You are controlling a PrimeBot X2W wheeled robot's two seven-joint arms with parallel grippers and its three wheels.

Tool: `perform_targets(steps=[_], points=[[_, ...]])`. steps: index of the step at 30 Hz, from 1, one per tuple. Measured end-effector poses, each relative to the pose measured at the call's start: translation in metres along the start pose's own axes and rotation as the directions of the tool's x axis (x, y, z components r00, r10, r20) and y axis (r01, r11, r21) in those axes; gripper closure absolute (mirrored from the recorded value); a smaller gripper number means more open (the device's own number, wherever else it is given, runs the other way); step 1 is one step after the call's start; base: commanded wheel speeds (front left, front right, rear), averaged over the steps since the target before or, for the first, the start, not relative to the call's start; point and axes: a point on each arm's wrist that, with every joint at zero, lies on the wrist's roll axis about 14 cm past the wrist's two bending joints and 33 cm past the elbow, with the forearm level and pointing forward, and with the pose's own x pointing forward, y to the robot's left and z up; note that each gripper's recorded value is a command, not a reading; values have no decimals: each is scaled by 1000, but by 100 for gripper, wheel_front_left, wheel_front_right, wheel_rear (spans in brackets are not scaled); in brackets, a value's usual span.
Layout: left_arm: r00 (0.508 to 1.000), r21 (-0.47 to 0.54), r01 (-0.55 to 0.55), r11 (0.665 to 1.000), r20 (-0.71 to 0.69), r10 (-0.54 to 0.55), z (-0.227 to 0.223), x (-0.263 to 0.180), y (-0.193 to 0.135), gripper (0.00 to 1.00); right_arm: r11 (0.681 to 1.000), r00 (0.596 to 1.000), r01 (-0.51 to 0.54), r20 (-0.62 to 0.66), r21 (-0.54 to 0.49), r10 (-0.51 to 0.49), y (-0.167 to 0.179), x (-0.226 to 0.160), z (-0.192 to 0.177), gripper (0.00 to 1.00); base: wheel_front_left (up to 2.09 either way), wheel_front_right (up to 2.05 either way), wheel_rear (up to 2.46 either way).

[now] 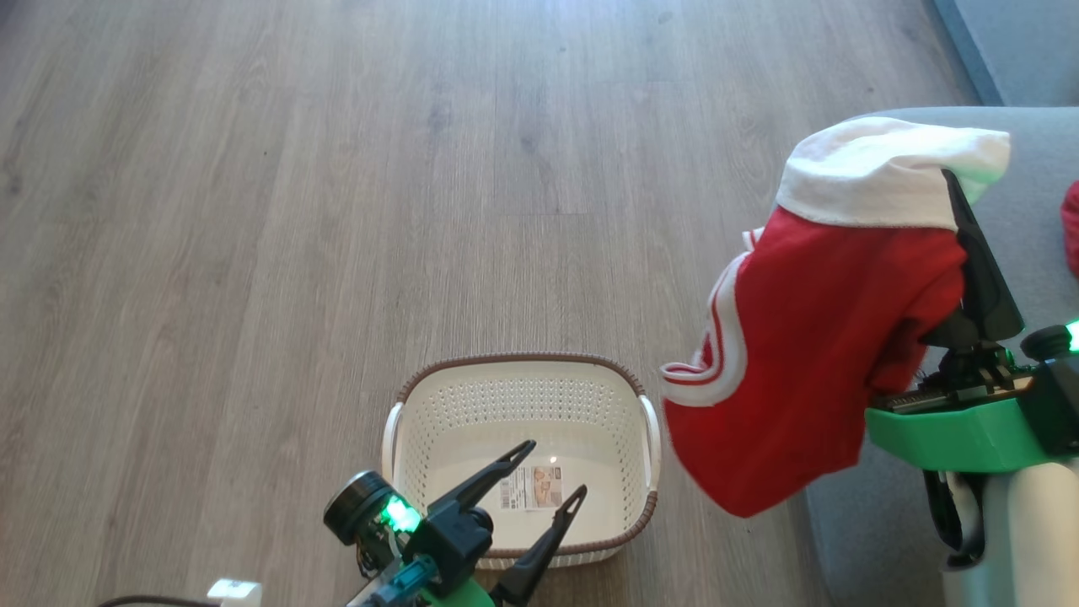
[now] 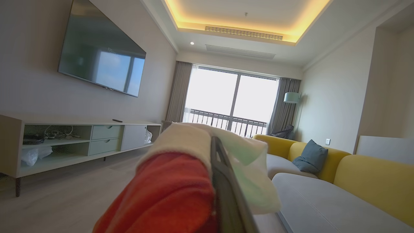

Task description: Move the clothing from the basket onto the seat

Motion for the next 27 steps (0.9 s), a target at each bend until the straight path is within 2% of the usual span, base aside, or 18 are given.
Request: perform_targets(steps=[14,27], points=[[1000,-9,13,1000,9,-13,2,7,-2,0,999,999,34,-6,-21,-34,-13,-6,2,100,0,0,0],[993,-34,114,993,8,-114,-1,23,-28,0,989,992,120,-24,-80,-123,-45,-27,7,100,0,0,0]])
